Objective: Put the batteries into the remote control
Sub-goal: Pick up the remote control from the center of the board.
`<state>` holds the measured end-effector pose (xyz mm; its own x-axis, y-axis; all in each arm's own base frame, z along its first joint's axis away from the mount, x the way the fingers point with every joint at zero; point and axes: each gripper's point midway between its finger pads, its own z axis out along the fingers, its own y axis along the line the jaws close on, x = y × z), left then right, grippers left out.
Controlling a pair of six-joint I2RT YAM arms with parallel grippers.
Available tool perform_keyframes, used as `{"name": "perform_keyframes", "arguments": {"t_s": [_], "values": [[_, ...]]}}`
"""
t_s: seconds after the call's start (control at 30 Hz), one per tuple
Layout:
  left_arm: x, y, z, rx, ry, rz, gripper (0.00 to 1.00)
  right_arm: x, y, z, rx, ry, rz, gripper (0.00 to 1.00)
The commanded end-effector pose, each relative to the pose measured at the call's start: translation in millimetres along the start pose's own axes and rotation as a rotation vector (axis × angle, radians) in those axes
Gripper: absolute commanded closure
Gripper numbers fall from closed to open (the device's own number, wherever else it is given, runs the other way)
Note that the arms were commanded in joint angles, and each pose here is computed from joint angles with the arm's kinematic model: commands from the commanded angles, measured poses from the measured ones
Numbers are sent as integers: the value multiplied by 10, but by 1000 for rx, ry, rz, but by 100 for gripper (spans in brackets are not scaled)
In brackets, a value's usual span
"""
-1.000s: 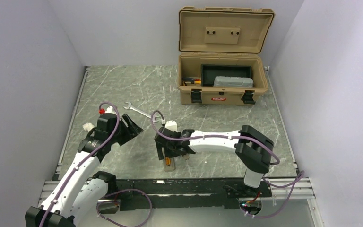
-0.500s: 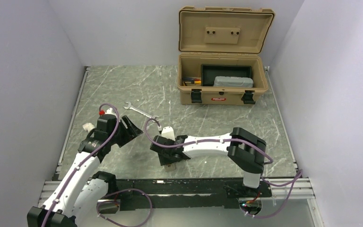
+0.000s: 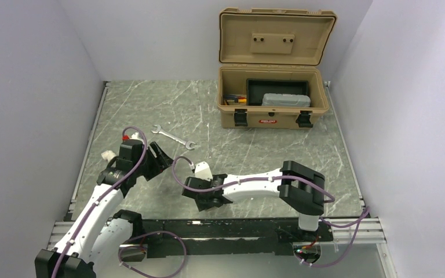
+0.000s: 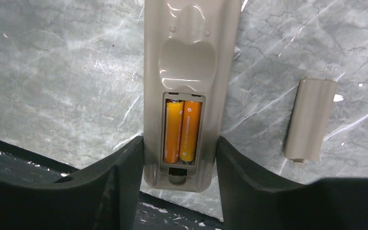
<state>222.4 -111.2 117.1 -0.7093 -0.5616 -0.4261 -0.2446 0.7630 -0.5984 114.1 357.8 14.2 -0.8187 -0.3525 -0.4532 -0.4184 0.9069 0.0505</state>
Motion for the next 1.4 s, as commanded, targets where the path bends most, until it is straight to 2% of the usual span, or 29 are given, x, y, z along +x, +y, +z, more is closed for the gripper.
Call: {"name": "perform_keyframes", "arguments": {"t_s": [0.0, 0.17, 0.37, 0.57, 0.77, 0.97, 1.37], "values": [[-60, -80, -4, 35, -12, 21, 30, 332, -224, 49, 69, 98, -55, 53], [-64, -88, -6, 37, -10, 20, 30, 239, -221, -15, 56, 53, -55, 74], [-110, -236, -59, 95, -17, 25, 29, -108, -27, -336, -105, -82, -70, 88], [-166, -601, -216, 262, -24, 18, 19, -552, 94, -954, -303, -230, -92, 99], [-198, -996, -426, 473, -32, -48, 2, -817, 108, -1397, -484, -265, -92, 100], [-196, -1214, -572, 566, -26, -66, 1, -934, 35, -1579, -518, -288, -88, 100], [238, -1446, -435, 585, 92, -58, 1, -1075, -32, -1760, -525, -339, -71, 100]]}}
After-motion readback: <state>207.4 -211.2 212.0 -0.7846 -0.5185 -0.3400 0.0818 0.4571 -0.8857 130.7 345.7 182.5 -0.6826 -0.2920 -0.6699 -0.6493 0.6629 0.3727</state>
